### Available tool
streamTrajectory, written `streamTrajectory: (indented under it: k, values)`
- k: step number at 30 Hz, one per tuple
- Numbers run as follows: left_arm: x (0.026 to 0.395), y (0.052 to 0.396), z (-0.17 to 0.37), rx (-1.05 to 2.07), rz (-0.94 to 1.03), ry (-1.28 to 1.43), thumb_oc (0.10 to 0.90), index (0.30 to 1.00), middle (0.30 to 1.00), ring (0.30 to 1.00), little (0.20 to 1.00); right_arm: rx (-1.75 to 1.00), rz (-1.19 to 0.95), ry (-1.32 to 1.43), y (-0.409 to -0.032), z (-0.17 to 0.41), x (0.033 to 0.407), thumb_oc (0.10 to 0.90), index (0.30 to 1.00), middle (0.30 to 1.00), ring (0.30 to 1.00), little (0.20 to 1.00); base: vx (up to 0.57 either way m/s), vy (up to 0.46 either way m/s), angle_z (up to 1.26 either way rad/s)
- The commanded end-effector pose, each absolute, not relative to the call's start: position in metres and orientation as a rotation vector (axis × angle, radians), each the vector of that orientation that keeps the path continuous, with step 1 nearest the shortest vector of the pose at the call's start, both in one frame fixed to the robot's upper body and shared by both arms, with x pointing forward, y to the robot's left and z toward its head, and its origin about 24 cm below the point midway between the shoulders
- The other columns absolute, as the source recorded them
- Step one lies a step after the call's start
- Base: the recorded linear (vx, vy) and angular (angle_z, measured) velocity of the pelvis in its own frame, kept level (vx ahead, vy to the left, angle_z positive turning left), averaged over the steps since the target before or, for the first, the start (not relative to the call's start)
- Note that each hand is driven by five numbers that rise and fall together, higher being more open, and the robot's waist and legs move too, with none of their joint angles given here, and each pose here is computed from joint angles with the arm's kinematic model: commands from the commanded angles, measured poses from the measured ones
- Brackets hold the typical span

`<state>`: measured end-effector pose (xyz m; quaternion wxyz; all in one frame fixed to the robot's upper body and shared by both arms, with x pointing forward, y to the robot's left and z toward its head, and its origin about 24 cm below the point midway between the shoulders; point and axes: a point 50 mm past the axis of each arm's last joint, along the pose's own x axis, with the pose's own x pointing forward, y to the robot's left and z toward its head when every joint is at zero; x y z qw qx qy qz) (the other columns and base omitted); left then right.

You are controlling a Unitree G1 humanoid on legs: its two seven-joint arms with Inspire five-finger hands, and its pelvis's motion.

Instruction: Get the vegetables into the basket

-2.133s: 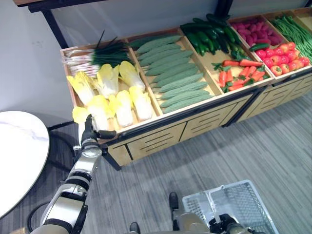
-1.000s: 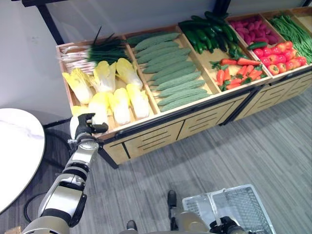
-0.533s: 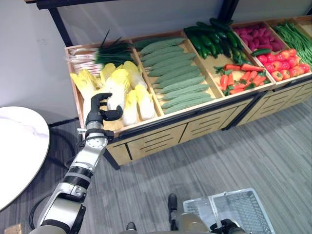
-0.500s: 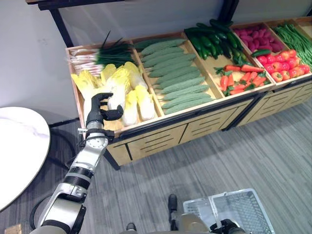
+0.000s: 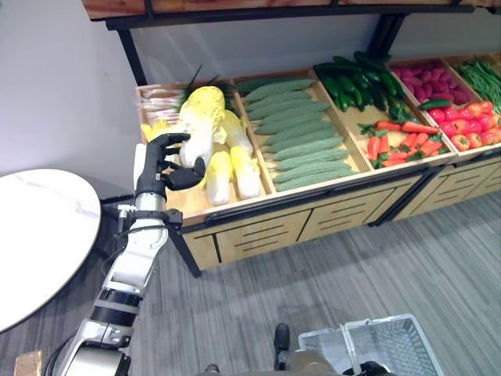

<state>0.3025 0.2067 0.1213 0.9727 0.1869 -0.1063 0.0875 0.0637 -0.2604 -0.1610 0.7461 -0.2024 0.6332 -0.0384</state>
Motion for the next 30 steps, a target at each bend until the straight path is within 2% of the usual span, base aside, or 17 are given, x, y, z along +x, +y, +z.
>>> streamTrajectory:
  k: [1,11,19,30]
  values:
    - [0.299,0.204,0.192,0.381,0.154,-0.568,0.400,0.300,0.300,0.300,0.300,-0.473,-0.134,1.387,-0.280,-0.154,0.069,0.400,0.300,0.300,0.300,0.300,0.00,0.000,0.00]
    - [0.277,0.204,0.191,0.346,0.094,-0.590,0.400,0.300,0.300,0.300,0.300,-0.494,-0.193,1.352,-0.303,-0.143,0.077,0.400,0.300,0.300,0.300,0.300,0.00,0.007,0.06]
    - [0.275,0.204,0.187,0.340,0.083,-0.572,0.400,0.300,0.300,0.300,0.300,-0.539,-0.150,1.359,-0.304,-0.143,0.080,0.400,0.300,0.300,0.300,0.300,0.00,0.001,0.00]
    - [0.281,0.192,0.190,0.337,0.018,-0.572,0.400,0.300,0.300,0.300,0.300,-0.498,-0.243,1.384,-0.316,-0.140,0.065,0.400,0.300,0.300,0.300,0.300,0.02,0.040,-0.12]
